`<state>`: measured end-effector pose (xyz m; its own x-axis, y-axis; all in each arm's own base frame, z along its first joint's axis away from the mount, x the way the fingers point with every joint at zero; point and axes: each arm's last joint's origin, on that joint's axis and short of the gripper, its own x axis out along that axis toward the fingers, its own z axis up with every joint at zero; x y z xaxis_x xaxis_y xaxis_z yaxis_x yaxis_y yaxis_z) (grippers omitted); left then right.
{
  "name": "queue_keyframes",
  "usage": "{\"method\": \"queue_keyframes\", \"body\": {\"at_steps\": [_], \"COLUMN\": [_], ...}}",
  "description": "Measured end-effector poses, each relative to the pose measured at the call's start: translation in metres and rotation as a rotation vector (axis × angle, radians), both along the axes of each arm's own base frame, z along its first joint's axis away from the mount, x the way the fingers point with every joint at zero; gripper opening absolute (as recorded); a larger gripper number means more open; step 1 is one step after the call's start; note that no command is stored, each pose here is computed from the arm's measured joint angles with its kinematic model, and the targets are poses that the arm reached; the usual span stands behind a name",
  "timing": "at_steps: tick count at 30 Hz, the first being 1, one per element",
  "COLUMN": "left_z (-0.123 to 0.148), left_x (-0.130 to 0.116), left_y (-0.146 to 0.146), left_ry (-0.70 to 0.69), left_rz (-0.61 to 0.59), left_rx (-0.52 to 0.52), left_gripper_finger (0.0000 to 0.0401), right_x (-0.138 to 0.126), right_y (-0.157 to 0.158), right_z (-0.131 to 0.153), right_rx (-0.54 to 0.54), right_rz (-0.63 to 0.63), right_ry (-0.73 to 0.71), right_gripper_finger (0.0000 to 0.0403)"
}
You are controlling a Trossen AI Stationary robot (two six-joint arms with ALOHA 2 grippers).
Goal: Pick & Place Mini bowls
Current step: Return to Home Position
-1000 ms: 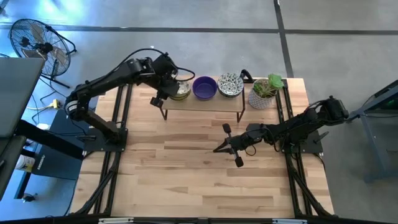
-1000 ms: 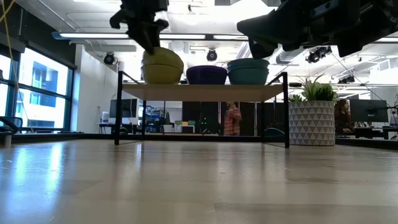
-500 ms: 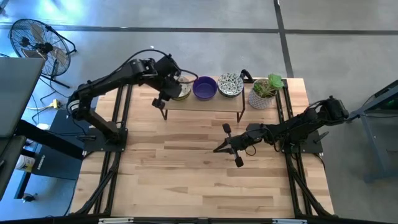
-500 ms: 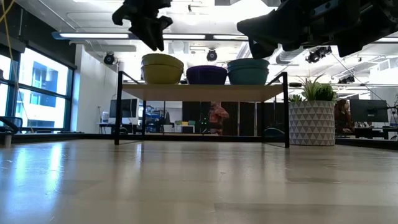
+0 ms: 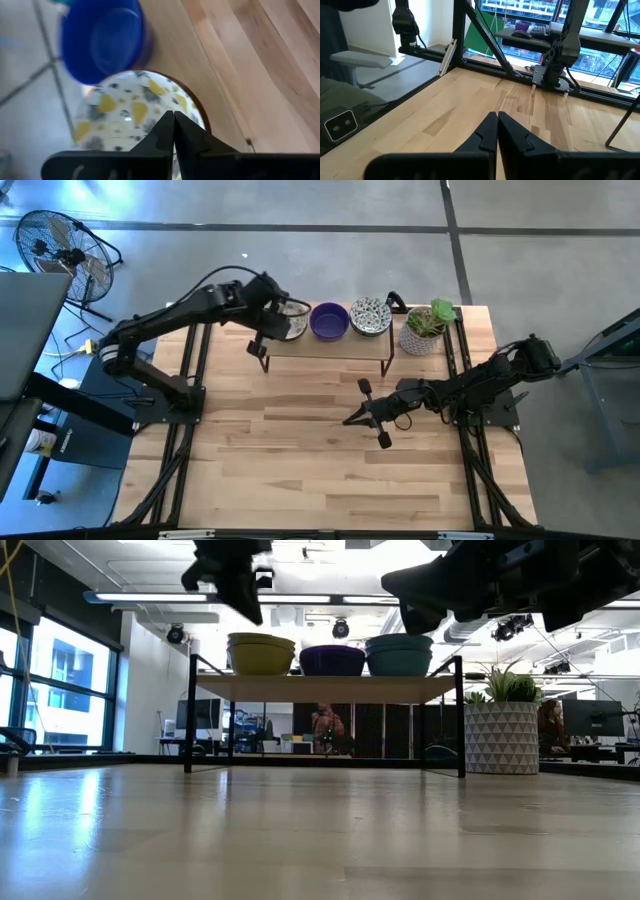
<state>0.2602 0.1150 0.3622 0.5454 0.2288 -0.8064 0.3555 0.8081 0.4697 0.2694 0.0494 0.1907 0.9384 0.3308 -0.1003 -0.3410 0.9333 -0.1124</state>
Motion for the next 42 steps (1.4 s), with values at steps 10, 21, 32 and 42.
{"method": "queue_keyframes", "body": {"at_steps": [10,21,32,42], "left_z": [0.019,-0.044,-0.089,-0.108], "left_x": [-0.037,-0.063,-0.083,-0.110], "left_y": [-0.034,-0.081,-0.091,-0.095], "left_ry": [-0.363,-0.751,-0.811,-0.872], "left_rz": [-0.045,-0.172,-0.121,-0.086], "left_rx": [0.107,0.174,0.136,0.049], "left_gripper_finger": [0.0001,0.0000,0.0000,0.0000], "right_x": [-0.006,-0.039,-0.069,-0.108], "right_y": [-0.018,-0.062,-0.079,-0.081], "right_z": [0.016,0.047,0.066,0.027], "right_rx": [0.027,-0.024,-0.083,-0.002], "right_rz": [-0.074,-0.287,-0.472,-0.506], "right_ry": [-0.016,0.014,0.001,-0.153], "right_gripper_finger": [0.0000,0.0000,0.0000,0.0000]}}
